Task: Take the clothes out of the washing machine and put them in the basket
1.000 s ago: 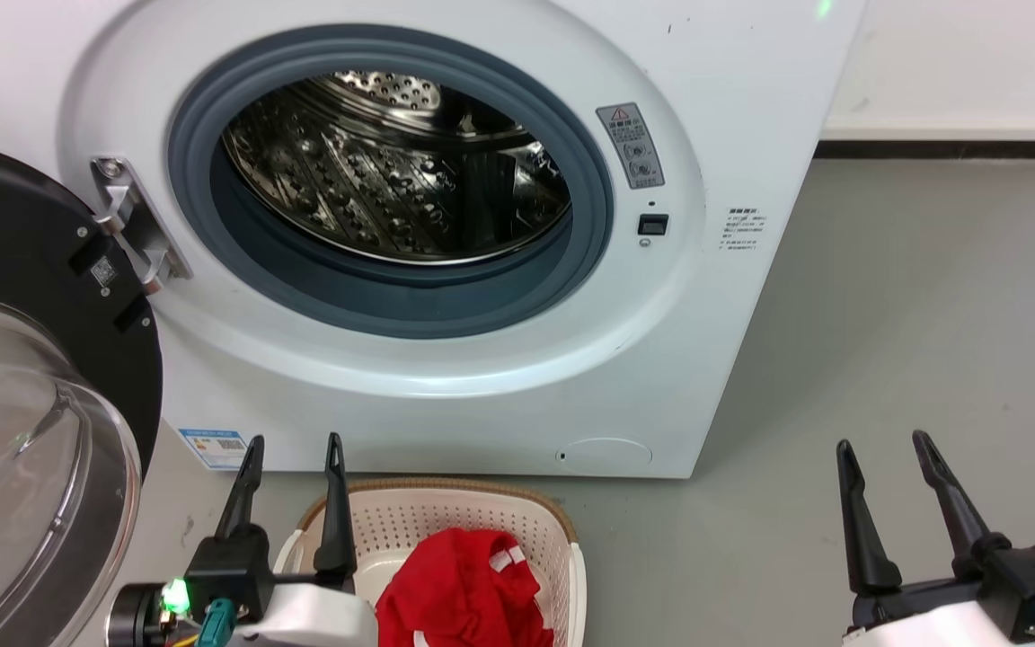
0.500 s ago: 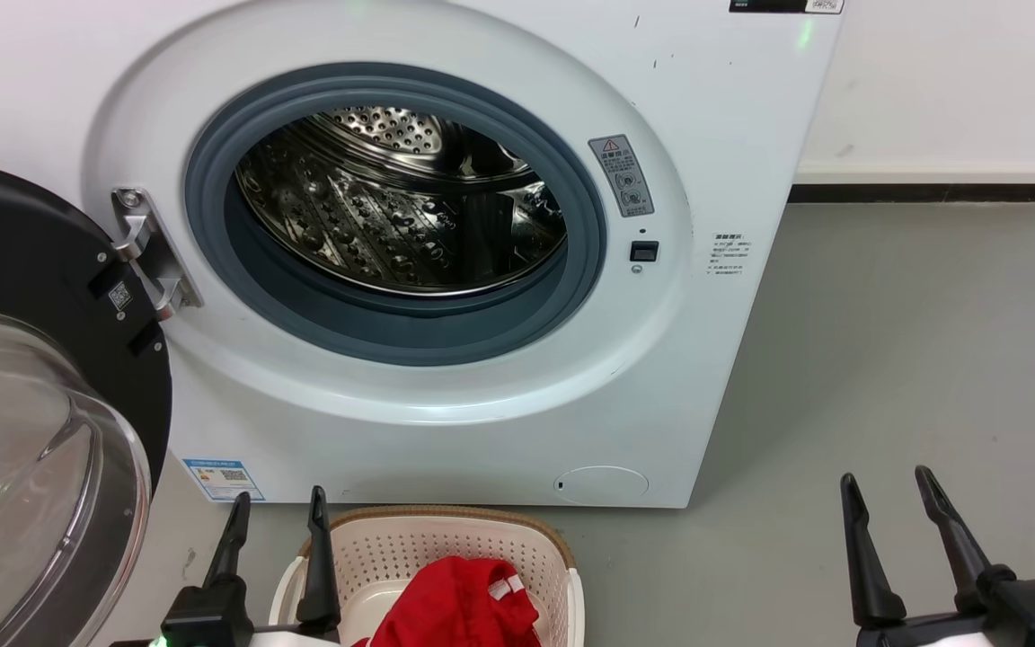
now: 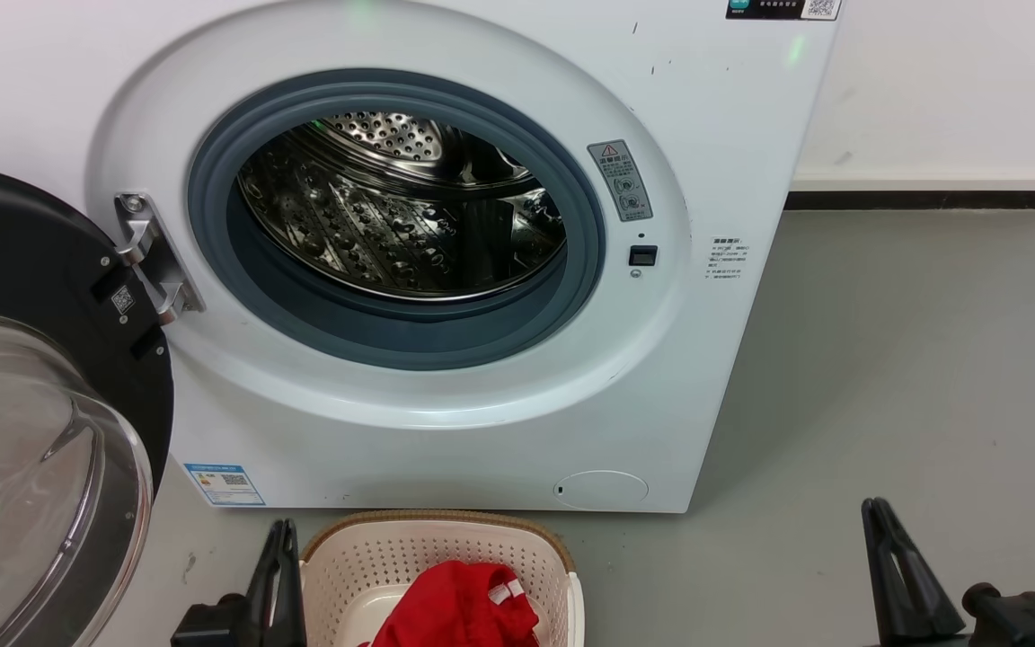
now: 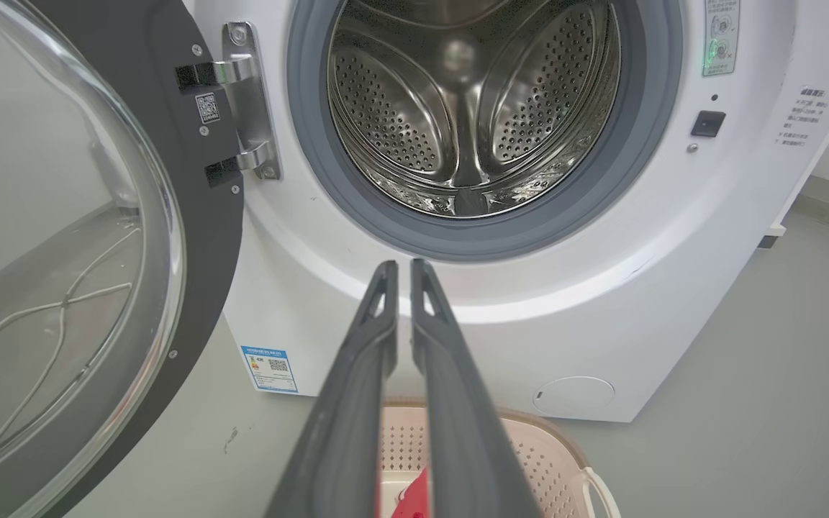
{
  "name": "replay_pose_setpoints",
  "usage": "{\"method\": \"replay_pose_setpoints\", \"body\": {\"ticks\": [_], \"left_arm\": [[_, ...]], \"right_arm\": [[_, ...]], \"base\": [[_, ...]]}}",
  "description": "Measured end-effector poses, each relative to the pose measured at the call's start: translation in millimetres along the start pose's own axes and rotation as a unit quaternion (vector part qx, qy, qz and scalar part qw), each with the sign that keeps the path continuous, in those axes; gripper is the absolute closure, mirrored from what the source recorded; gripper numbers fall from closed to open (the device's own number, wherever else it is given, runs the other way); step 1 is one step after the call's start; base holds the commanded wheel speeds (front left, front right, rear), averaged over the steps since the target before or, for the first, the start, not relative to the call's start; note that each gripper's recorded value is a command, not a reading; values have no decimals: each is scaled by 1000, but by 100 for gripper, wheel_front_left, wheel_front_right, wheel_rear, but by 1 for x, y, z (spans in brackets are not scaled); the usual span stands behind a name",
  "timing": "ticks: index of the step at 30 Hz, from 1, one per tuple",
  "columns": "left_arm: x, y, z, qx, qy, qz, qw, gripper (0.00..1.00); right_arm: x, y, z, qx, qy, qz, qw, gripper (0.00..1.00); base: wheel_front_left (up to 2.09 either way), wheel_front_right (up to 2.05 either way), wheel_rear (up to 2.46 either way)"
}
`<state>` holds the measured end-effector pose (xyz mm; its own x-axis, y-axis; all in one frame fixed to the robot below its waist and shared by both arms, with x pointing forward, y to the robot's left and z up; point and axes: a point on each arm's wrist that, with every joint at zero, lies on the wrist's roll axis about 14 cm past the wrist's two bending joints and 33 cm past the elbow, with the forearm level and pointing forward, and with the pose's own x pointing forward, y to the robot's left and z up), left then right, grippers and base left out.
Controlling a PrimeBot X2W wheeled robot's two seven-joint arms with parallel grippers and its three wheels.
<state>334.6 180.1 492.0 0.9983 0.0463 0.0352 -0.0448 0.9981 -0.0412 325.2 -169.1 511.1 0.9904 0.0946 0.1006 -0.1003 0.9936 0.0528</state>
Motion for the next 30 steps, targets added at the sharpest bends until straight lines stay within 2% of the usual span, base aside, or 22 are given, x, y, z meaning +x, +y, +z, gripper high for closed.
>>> {"method": "replay_pose_setpoints", "body": {"ticks": [3,15,30], "left_arm": [[-4,2,-11,-8,21,4,1000,100],[1,10,-19,-125,49,27,991,100],[11,16,-20,-251,63,42,965,100]], "right_arm": [[-2,-1,-8,9,14,-3,1000,100],[3,-10,-14,128,24,-32,991,100],[12,-19,-17,253,26,-57,965,100]], "base": [[0,0,0],[0,0,0],[0,0,0]]}}
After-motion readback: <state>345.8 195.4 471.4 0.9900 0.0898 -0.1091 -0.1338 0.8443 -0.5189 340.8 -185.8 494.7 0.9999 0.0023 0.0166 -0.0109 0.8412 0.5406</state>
